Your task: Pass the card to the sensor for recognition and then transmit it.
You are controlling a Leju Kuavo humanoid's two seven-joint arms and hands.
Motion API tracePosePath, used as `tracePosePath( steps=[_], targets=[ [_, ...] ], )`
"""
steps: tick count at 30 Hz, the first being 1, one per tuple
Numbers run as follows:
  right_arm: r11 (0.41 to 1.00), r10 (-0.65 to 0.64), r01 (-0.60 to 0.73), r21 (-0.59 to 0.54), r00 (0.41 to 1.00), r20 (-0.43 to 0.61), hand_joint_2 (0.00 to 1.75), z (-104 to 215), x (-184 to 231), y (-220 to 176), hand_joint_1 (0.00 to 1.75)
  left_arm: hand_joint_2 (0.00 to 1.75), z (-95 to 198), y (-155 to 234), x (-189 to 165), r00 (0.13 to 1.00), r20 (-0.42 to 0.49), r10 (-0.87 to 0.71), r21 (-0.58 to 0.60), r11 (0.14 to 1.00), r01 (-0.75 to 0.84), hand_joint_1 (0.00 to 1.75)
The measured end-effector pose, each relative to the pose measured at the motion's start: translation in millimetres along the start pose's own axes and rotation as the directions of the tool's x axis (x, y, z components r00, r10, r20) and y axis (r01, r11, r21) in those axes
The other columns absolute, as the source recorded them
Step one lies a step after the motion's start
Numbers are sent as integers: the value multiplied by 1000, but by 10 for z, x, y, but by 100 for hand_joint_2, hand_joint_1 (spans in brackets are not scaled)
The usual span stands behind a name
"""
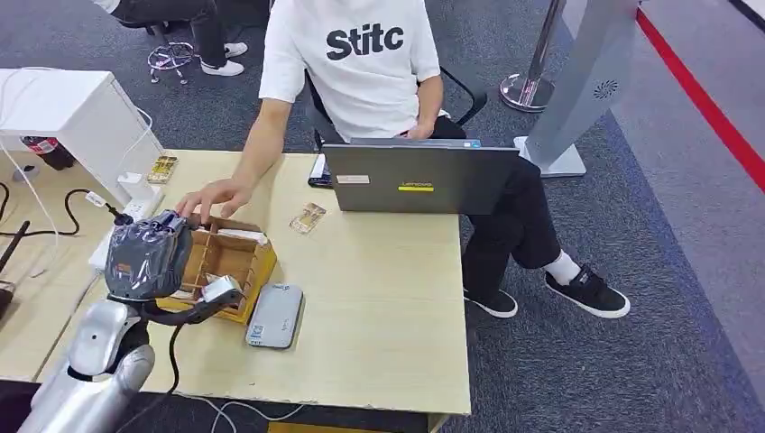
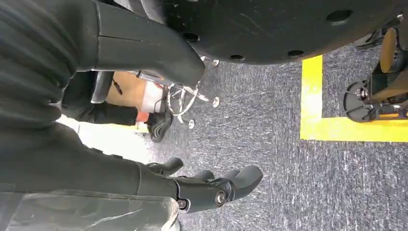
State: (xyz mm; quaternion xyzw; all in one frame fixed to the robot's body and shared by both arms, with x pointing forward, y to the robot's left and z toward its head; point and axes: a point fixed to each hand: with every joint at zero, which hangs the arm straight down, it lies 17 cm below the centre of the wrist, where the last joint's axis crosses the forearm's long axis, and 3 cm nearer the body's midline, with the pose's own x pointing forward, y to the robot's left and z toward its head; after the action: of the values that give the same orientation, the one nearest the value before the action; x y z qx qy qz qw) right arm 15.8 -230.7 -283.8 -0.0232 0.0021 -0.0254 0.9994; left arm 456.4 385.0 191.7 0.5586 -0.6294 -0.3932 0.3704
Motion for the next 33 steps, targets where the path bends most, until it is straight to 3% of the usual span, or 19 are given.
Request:
tracePosePath(
  steps=[9, 33],
  targets=[
    [1000, 6, -6, 2, 1000, 10, 175, 0, 9, 0, 0, 175, 193, -348, 162, 996, 58, 69, -172, 983, -58, 0],
    [1000, 4, -5, 2, 1000, 9, 175, -1, 6, -4, 0, 175, 257, -436, 253, 994, 93, 60, -212, 977, -39, 0]
  ],
)
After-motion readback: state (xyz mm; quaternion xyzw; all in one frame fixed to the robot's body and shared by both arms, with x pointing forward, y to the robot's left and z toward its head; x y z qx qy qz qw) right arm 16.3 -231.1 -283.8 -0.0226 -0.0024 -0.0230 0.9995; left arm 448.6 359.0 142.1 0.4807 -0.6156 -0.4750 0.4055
